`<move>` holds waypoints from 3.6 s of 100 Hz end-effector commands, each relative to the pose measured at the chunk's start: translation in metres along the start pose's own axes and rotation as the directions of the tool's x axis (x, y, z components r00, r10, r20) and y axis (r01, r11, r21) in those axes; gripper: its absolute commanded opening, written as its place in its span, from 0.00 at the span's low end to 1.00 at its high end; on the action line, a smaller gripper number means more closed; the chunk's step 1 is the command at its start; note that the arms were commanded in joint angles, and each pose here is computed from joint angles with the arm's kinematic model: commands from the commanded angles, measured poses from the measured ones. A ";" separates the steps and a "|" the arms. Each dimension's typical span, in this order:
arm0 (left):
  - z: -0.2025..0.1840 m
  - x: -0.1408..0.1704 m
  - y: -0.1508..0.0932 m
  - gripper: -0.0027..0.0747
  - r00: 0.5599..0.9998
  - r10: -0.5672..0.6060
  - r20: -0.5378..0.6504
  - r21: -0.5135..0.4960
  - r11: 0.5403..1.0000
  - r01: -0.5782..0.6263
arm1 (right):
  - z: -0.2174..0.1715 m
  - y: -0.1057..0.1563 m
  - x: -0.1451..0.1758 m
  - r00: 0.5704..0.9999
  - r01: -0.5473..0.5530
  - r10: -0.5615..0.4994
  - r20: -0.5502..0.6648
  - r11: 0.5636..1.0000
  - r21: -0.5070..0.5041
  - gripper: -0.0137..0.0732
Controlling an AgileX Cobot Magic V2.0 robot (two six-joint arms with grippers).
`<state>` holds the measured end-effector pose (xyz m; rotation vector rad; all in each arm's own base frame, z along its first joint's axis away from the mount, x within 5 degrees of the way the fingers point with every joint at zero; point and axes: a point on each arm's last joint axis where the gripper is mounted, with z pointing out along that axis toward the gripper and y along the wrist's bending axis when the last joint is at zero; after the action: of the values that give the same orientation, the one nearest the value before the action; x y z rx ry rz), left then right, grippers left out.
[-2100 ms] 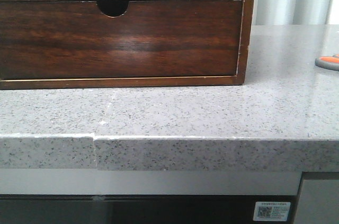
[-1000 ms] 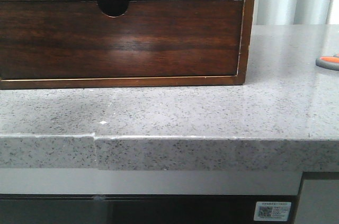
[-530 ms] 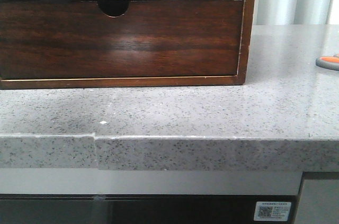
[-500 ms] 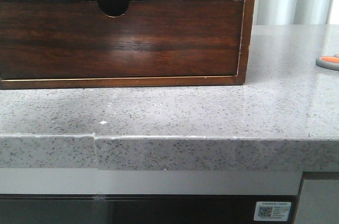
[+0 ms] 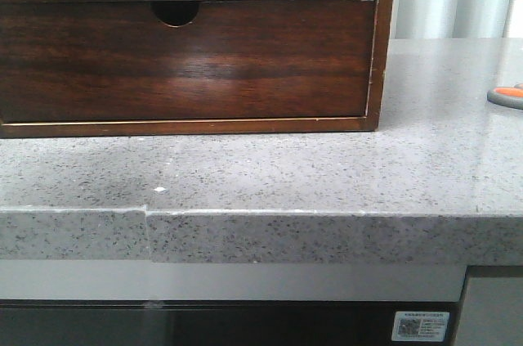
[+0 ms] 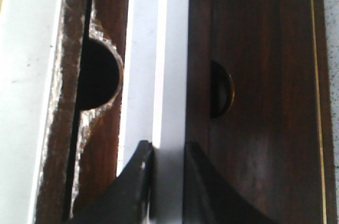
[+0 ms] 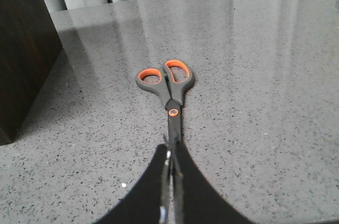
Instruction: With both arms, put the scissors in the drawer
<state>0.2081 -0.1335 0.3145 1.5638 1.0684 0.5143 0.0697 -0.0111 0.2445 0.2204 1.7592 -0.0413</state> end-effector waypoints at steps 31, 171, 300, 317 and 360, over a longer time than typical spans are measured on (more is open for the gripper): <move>-0.038 -0.023 -0.014 0.01 0.991 -0.018 0.133 -0.032 0.999 0.023 | 0.000 0.002 -0.015 0.996 0.002 -0.001 0.090 1.000 -0.017 0.09; -0.133 -0.031 -0.010 0.38 0.877 -0.280 0.391 -0.193 0.906 0.376 | -0.002 0.004 -0.024 0.995 0.014 -0.010 0.102 0.999 -0.034 0.30; -0.179 -0.018 -0.006 0.38 0.801 -0.391 0.453 -0.262 0.801 0.539 | 0.178 0.019 -0.134 0.783 0.109 -0.065 -0.619 0.994 0.033 0.66; -0.179 -0.018 -0.006 0.38 0.801 -0.391 0.453 -0.262 0.801 0.539 | 0.213 0.019 -0.127 0.671 0.141 -0.081 -0.737 0.990 0.019 0.68; -0.179 -0.018 -0.006 0.38 0.801 -0.391 0.453 -0.262 0.801 0.539 | 0.257 0.022 -0.097 0.511 0.127 -0.100 -0.854 0.991 -0.039 0.68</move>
<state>0.0603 -0.0514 0.3497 0.9751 1.0092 0.0924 0.3381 -0.0410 0.2730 0.1854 2.8555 -0.0628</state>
